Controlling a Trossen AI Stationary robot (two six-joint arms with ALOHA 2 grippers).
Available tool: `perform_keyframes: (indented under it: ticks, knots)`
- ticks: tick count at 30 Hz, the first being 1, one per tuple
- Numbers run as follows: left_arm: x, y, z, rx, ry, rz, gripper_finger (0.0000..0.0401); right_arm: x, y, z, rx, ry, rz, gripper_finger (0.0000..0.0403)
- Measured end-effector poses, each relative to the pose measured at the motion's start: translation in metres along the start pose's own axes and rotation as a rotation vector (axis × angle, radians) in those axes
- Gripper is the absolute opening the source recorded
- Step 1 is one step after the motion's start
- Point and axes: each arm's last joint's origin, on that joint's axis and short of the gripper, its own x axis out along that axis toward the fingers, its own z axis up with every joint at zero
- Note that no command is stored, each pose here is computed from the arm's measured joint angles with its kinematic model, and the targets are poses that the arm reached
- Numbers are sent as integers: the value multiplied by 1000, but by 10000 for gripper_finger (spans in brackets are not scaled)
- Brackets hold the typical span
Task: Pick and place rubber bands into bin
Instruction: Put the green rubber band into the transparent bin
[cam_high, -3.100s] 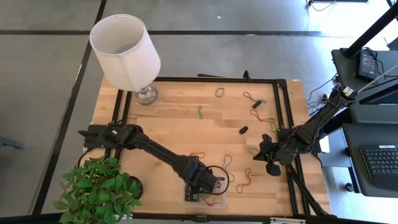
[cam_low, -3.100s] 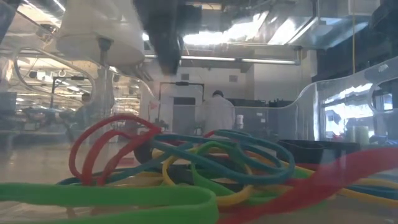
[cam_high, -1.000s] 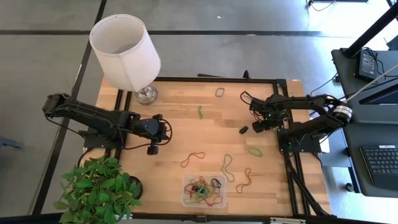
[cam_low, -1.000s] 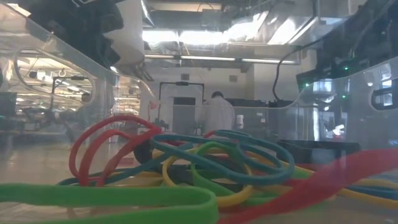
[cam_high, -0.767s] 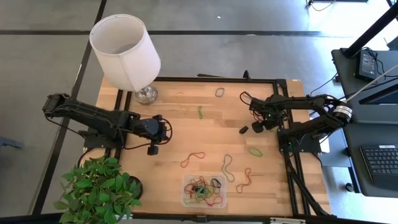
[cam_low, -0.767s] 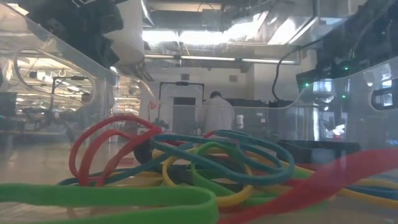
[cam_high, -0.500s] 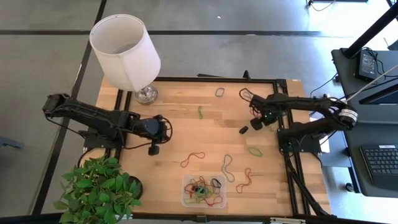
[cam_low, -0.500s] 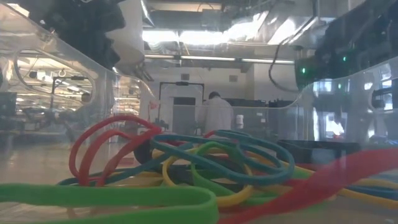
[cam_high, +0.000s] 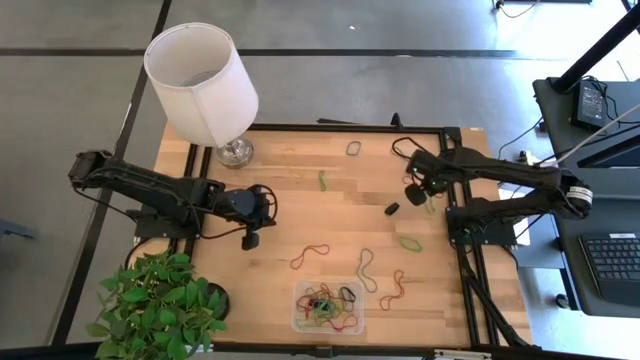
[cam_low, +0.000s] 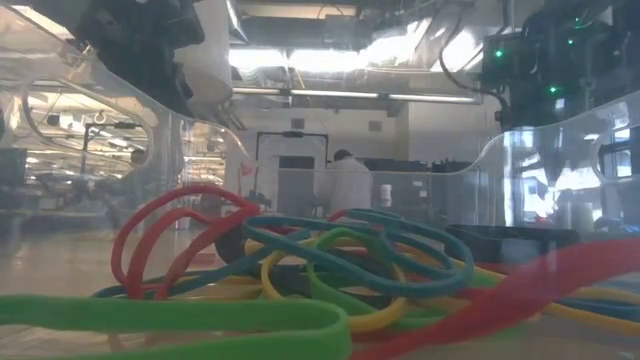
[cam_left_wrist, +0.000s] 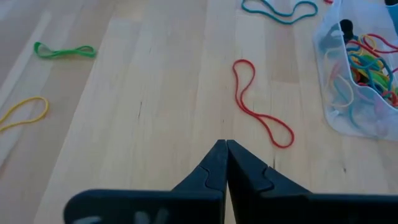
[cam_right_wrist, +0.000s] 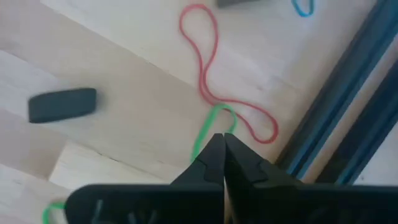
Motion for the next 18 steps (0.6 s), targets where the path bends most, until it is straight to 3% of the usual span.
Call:
perform_keyframes:
  ticks: [6, 13, 18]
  knots:
    - [0, 0, 0, -46, 0, 1, 2, 26, 0, -11, 51, 34, 13, 47]
    - [0, -3, -1, -104, 3, -12, 2, 74, -8, -37, 155, 131, 42, 143]
    - [-1, -8, -2, -112, 8, -30, 3, 84, -9, -41, 189, 101, 58, 205]
